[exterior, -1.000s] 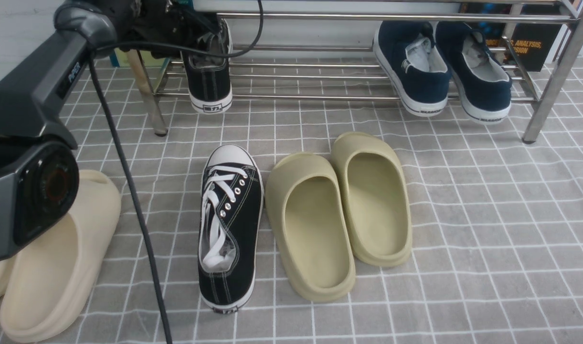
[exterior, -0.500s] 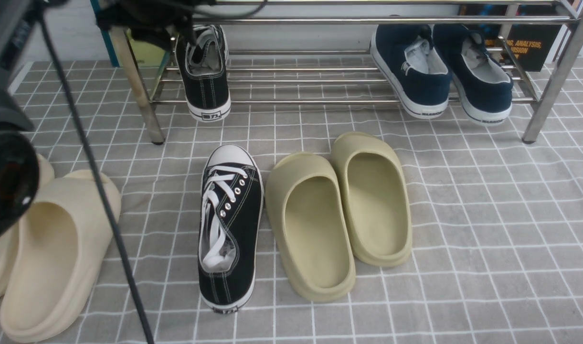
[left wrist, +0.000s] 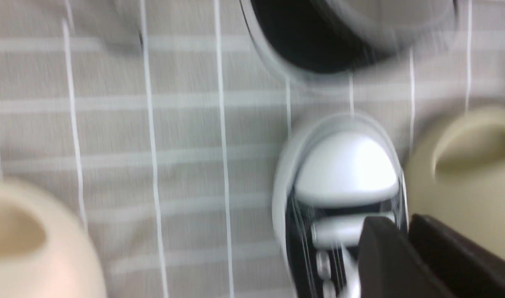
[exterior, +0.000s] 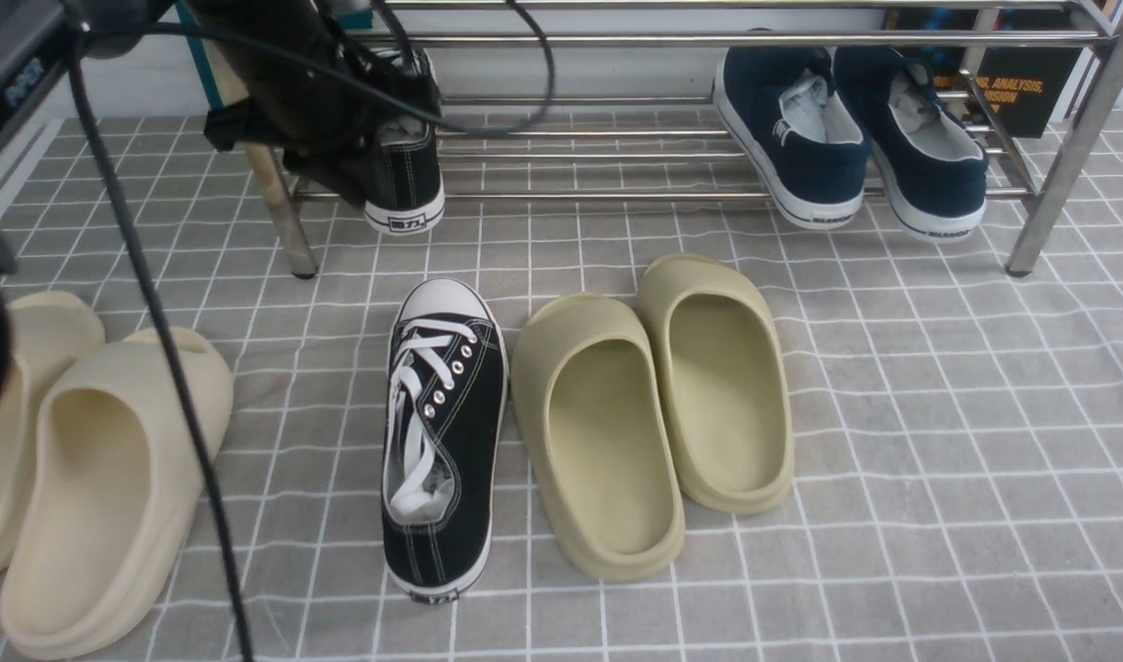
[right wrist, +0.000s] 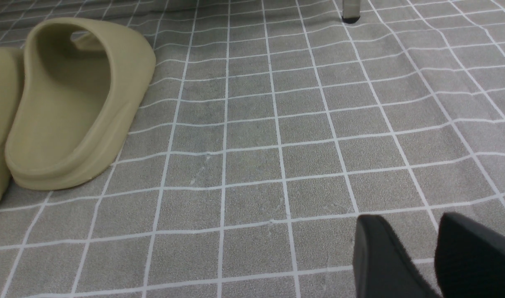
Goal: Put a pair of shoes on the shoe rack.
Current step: Use the left arm to grab the shoe closest to it
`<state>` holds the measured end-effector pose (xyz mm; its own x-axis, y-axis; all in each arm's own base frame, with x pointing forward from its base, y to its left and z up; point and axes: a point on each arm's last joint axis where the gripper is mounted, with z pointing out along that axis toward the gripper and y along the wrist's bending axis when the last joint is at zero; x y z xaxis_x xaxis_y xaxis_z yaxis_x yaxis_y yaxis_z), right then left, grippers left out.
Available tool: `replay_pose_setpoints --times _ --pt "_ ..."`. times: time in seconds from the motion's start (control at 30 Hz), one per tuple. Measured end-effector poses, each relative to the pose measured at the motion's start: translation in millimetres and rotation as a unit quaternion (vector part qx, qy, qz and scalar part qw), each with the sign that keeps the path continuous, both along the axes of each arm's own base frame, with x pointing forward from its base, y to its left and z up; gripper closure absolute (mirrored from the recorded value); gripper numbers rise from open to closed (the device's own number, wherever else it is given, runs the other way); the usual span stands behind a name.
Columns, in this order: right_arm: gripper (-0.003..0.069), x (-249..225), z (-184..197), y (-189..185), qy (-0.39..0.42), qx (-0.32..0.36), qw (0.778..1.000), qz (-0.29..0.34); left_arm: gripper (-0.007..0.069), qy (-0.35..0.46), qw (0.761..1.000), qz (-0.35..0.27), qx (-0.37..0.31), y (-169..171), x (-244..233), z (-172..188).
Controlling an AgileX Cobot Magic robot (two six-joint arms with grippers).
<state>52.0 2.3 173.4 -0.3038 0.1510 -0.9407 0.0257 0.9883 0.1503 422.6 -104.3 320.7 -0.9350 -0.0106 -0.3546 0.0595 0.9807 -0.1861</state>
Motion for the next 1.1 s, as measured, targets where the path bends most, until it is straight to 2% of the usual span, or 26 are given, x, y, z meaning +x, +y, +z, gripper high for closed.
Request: replay_pose_setpoints --times 0.03,0.17,0.27,0.33,0.37,0.47,0.57,0.6,0.63,0.7,0.73,0.8,0.83,0.9,0.93,0.97,1.1 --pt "0.0419 0 0 0 0.000 0.000 1.000 0.000 0.0566 0.001 1.000 -0.002 0.001 -1 -2 1" --pt "0.0419 0 0 0 0.000 0.000 1.000 0.000 0.0625 0.002 0.999 -0.036 0.009 -20 -62 12" --pt "0.0419 0 0 0 0.000 0.000 1.000 0.000 0.0631 -0.022 0.999 -0.039 -0.001 -29 -91 11" --pt "0.0419 0 0 0 0.000 0.000 1.000 0.000 0.0631 -0.038 0.999 -0.021 -0.013 -28 -123 1" --pt "0.0419 0 0 0 0.000 0.000 1.000 0.000 0.0631 -0.046 0.999 -0.022 -0.016 -29 -124 3" --pt "0.0419 0 0 0 0.000 0.000 1.000 0.000 0.0606 -0.043 0.999 0.011 -0.028 -22 -145 -21" --pt "0.0419 0 0 0 0.000 0.000 1.000 0.000 0.0480 -0.032 0.999 0.032 -0.029 -17 -154 -51" --pt "0.0419 0 0 0 0.000 0.000 1.000 0.000 0.0469 -0.031 0.999 0.032 -0.028 -17 -154 -53" --pt "0.0419 0 0 0 0.000 0.000 1.000 0.000 0.0380 -0.019 0.999 0.039 -0.029 -18 -154 -66" --pt "0.0419 0 0 0 0.000 0.000 1.000 0.000 0.0269 -0.008 0.999 0.043 -0.029 -20 -151 -80" --pt "0.0419 0 0 0 0.000 0.000 1.000 0.000 0.0259 -0.009 0.999 0.043 -0.030 -20 -150 -79" --pt "0.0419 0 0 0 0.000 0.000 1.000 0.000 0.0172 -0.001 0.999 0.046 -0.024 -24 -141 -96" --pt "0.0419 0 0 0 0.000 0.000 1.000 0.000 0.0169 0.002 0.999 0.047 -0.023 -24 -140 -99" --pt "0.0419 0 0 0 0.000 0.000 1.000 0.000 0.0172 0.000 0.998 0.053 -0.021 -26 -133 -111" --pt "0.0419 0 0 0 0.000 0.000 1.000 0.000 0.0215 -0.002 0.998 0.059 -0.019 -28 -127 -121" --pt "0.0419 0 0 0 0.000 0.000 1.000 0.000 0.0223 -0.005 0.998 0.060 -0.019 -28 -126 -122" --pt "0.0419 0 0 0 0.000 0.000 1.000 0.000 0.0514 -0.010 0.997 0.077 -0.017 -29 -120 -132"
